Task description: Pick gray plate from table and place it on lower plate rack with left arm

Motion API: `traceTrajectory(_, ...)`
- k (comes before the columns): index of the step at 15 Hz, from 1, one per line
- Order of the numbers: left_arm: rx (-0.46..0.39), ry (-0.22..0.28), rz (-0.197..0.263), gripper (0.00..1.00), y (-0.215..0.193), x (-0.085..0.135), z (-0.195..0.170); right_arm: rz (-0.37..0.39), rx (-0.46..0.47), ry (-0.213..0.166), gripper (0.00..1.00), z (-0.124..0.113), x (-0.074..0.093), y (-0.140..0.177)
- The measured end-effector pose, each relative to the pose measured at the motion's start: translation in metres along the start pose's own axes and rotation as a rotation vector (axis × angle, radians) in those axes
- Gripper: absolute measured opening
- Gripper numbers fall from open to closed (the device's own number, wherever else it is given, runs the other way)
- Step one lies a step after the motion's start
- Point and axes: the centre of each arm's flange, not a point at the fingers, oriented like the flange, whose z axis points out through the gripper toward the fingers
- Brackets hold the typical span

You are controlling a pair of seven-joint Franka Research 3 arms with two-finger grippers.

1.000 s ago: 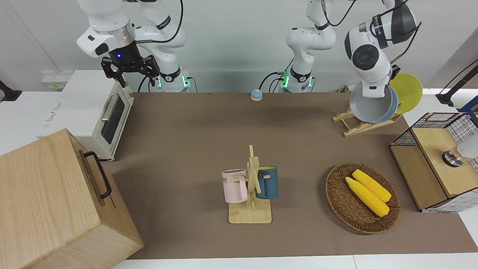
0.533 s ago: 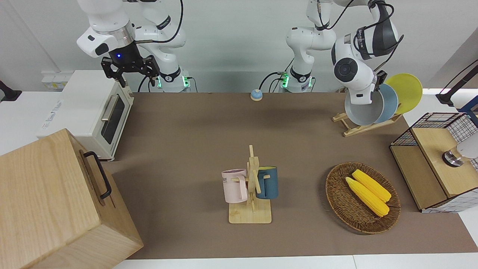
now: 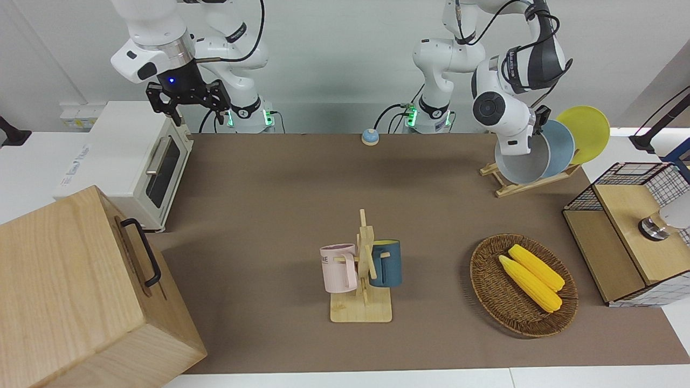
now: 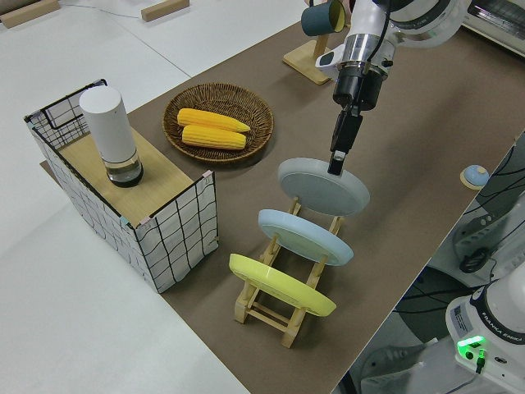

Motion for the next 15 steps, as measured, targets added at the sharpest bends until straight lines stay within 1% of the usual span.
traceTrajectory(5,0.011,-0.004,-0.018,0.04,0.010,-0.001,0.005,0.000,0.000,0.000,0.99,0.000,0.000,0.000)
traceTrajectory(7,0.007,0.003,-0.023,0.04,0.014,-0.002,0.006,0.000,0.000,0.000,0.99,0.000,0.000,0.000)
traceTrajectory(10,0.000,0.012,-0.043,0.04,0.021,-0.004,0.010,0.000,0.000,0.000,0.99,0.000,0.000,0.000)
traceTrajectory(15,0.003,0.017,-0.062,0.04,0.031,-0.010,0.016,0.000,0.000,0.000,0.99,0.000,0.000,0.000)
